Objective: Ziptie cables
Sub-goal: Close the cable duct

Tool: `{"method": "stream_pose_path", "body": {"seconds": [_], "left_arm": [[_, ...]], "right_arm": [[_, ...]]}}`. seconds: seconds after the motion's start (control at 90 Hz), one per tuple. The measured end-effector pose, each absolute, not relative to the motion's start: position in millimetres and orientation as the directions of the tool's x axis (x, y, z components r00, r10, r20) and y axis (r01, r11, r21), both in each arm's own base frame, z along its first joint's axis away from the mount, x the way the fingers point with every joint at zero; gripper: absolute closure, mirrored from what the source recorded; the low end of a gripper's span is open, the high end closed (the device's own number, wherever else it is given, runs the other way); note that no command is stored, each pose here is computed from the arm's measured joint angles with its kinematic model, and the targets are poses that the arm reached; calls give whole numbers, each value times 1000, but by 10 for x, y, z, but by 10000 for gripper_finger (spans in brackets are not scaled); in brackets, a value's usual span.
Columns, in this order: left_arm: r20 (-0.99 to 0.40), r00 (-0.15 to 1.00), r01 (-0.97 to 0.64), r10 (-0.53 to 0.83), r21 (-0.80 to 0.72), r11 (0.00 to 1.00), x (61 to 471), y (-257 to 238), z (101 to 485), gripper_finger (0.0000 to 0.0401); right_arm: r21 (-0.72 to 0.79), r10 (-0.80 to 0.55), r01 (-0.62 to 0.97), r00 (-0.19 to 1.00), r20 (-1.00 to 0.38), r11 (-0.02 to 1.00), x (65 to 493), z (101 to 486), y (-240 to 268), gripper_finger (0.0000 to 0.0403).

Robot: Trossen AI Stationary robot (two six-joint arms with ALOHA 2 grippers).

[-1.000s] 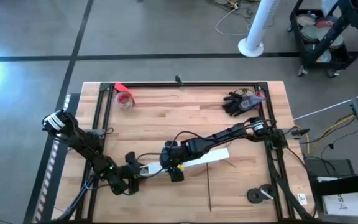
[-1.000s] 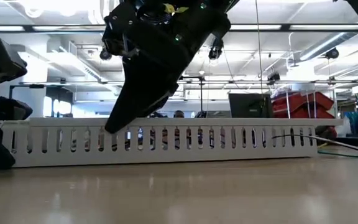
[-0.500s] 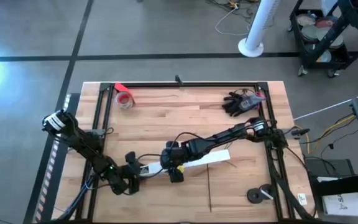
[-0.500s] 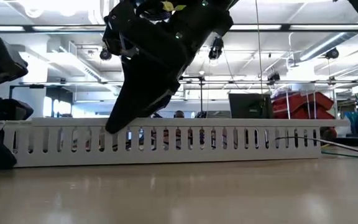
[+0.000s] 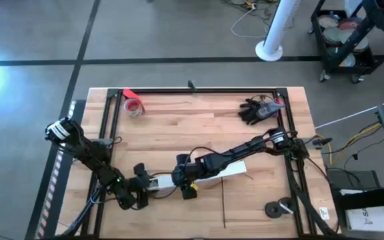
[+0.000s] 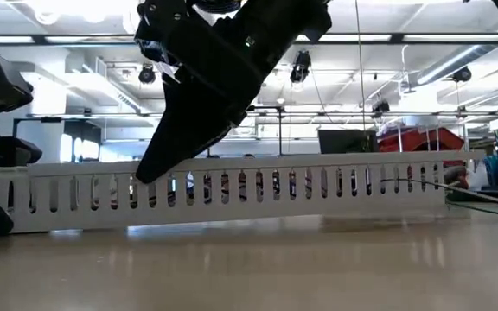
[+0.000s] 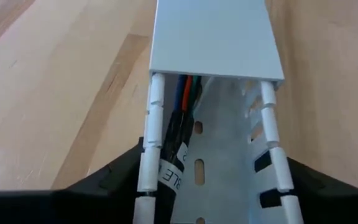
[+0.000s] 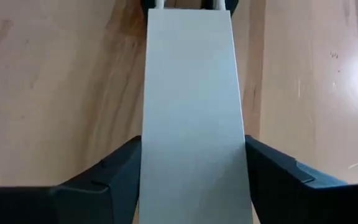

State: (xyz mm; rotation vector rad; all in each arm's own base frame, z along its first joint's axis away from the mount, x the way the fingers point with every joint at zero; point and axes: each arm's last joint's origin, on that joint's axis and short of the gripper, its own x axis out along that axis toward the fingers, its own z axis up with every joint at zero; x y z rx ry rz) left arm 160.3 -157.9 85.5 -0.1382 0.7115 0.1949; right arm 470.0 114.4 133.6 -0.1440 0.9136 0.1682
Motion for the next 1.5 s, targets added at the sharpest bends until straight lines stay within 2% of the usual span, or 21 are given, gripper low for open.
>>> {"method": "stream_pose_path", "body": {"seconds": [0.133,0.367,0.489,0.622,0.756,1.322,1.5], "left_arm": [[-658,741,-223,133,-55,973,1603,-1578,854,176],[-652,747,-223,131,-59,973,1607,-1580,857,171],[-650,749,-223,130,-62,973,1609,-1582,859,173],[-646,752,-220,131,-59,974,1612,-1584,862,179],[-643,755,-222,131,-62,973,1621,-1581,865,171],[-629,766,-216,133,-56,975,1646,-1576,884,179],[-626,769,-214,133,-55,975,1653,-1576,889,174]], "right_arm": [[-72,46,-168,610,-791,983,4701,1336,1150,174],[-47,32,-110,618,-786,993,4718,1293,1141,185],[-47,5,-68,616,-788,997,4719,1250,1137,174],[-36,43,-115,612,-790,993,4726,1232,1129,175],[-31,69,-139,661,-748,990,4789,1207,1138,184],[-6,98,-138,726,-681,990,4897,1153,1079,176],[24,136,-156,764,-631,988,4975,1029,1061,182]]}}
